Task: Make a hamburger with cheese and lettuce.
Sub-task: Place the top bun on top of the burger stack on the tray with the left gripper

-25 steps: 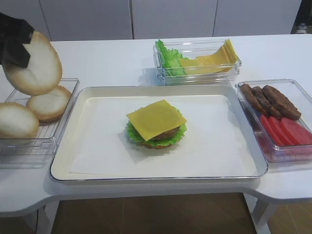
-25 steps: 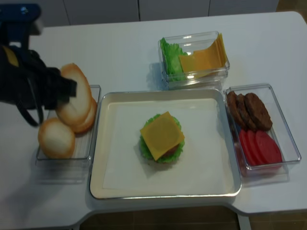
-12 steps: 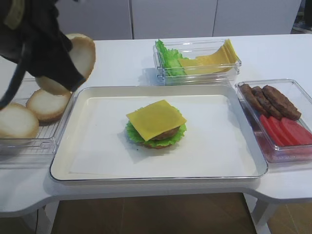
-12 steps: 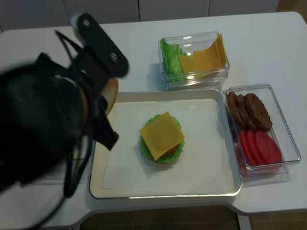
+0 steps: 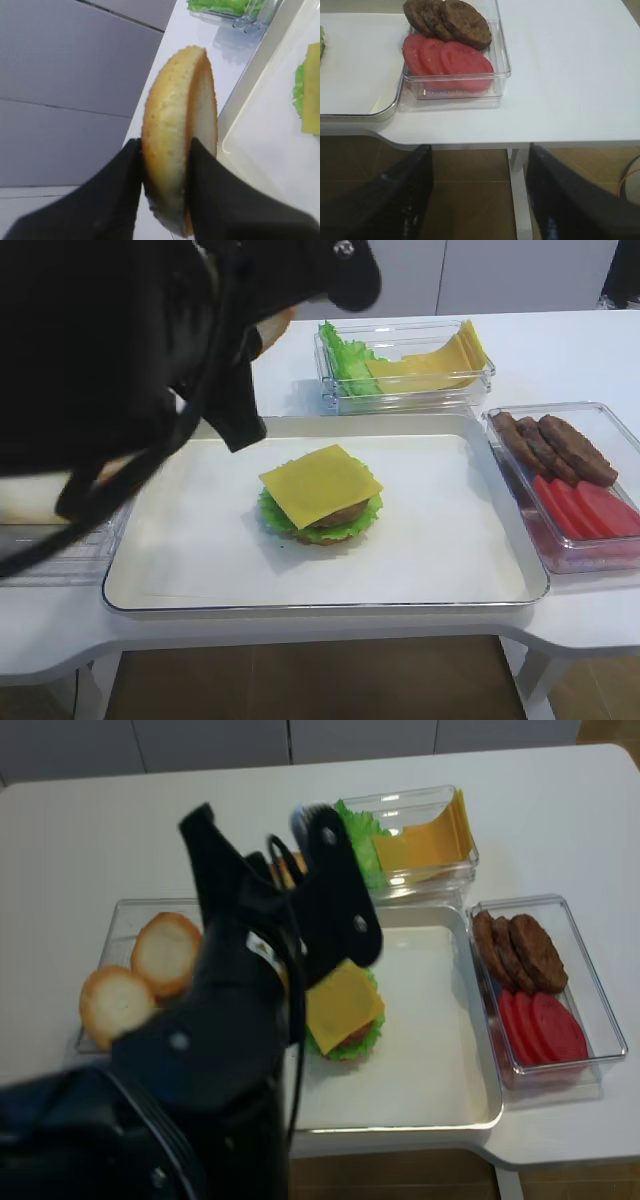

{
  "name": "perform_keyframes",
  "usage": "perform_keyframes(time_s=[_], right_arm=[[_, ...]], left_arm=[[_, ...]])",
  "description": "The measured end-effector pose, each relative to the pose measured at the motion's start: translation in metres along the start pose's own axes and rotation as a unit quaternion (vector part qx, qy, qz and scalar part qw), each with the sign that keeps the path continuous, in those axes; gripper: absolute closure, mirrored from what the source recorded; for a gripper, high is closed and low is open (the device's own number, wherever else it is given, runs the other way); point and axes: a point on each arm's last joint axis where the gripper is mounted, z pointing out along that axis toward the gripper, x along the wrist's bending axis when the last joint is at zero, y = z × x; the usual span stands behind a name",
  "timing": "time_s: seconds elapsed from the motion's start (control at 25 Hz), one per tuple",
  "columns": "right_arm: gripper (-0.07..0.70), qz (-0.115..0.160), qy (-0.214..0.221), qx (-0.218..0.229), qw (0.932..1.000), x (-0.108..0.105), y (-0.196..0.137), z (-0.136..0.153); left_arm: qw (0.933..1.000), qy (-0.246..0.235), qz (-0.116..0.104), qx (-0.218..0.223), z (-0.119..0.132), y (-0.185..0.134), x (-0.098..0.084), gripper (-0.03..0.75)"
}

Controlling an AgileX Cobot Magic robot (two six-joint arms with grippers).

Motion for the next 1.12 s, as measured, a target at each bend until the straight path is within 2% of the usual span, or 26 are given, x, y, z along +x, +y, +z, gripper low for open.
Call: perform_keyframes(time_s=[0.16, 0.36, 0.56, 0.68, 0.76, 1.0, 1.12], right_arm=[[0.181, 0.000, 0.000, 0.000, 1.0000, 0.000, 0.000, 0.000], [0.181, 0.000, 0.000, 0.000, 1.0000, 0.000, 0.000, 0.000], [0.181, 0.000, 0.000, 0.000, 1.0000, 0.000, 0.000, 0.000], [0.181, 0.000, 0.000, 0.000, 1.0000, 0.000, 0.000, 0.000], [0.181, 0.000, 0.000, 0.000, 1.0000, 0.000, 0.000, 0.000], [0.181, 0.000, 0.000, 0.000, 1.0000, 0.000, 0.000, 0.000], [0.181, 0.000, 0.000, 0.000, 1.0000, 0.000, 0.000, 0.000]], left_arm=[[0.9981, 0.022, 0.047, -0.032, -0.003, 0.013, -0.017, 0.522], [0.9918, 0.038, 0.100, -0.069, -0.009, 0.027, -0.043, 0.522], [0.9825, 0.048, 0.160, -0.082, -0.004, 0.036, -0.069, 0.528], [0.9775, 0.053, 0.186, -0.083, 0.002, 0.039, -0.083, 0.530], [0.9763, 0.050, 0.194, -0.082, 0.005, 0.039, -0.089, 0.531], [0.9819, 0.031, 0.176, -0.063, 0.012, 0.036, -0.098, 0.531], [0.9846, 0.033, 0.166, -0.043, 0.023, 0.032, -0.092, 0.531]])
